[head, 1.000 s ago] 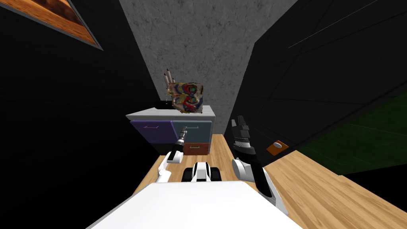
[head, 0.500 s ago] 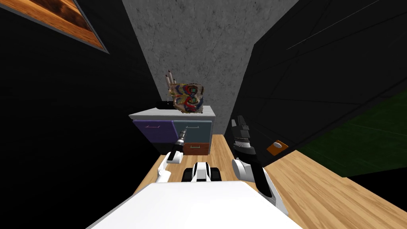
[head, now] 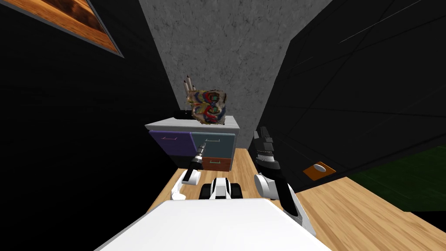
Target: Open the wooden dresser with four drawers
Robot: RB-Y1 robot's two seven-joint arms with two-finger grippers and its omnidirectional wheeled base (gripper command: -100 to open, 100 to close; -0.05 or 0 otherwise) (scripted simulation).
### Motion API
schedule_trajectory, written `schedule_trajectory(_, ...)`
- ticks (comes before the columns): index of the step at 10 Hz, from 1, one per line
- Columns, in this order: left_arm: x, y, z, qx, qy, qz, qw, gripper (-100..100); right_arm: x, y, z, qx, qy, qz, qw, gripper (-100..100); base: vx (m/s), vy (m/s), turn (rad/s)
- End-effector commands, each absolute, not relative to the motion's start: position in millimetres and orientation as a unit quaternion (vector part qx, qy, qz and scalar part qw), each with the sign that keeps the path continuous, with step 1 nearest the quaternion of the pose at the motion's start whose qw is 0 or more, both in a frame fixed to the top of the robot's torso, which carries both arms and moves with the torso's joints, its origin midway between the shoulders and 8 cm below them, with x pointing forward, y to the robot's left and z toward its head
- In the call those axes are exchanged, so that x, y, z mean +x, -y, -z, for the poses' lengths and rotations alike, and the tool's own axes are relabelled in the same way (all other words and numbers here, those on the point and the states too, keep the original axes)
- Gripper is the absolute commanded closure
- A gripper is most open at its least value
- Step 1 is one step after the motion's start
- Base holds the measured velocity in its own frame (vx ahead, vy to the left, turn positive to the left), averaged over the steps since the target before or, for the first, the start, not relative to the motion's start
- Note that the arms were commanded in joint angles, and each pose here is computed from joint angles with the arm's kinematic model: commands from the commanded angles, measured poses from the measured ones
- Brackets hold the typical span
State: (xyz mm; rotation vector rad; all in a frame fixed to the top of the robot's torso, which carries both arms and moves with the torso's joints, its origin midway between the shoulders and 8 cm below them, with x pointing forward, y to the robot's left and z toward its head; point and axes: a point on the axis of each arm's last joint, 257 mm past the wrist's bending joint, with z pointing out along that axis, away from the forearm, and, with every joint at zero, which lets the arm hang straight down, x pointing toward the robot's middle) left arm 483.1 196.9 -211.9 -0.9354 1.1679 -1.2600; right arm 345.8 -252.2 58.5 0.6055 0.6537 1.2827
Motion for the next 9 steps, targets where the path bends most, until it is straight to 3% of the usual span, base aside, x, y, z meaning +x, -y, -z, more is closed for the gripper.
schedule_trajectory(1,483,-208,212,-0.380,-0.512,0.523,0.566,-100,346,252,-58,0.273,-0.295,-0.578,0.710,0,-0.005,-0.014,0.002)
schedule_trajectory(9,490,-195,190,-0.400,-0.495,0.536,0.555,-100,346,252,-58,0.273,-0.295,-0.578,0.710,0,-0.002,-0.047,0.006)
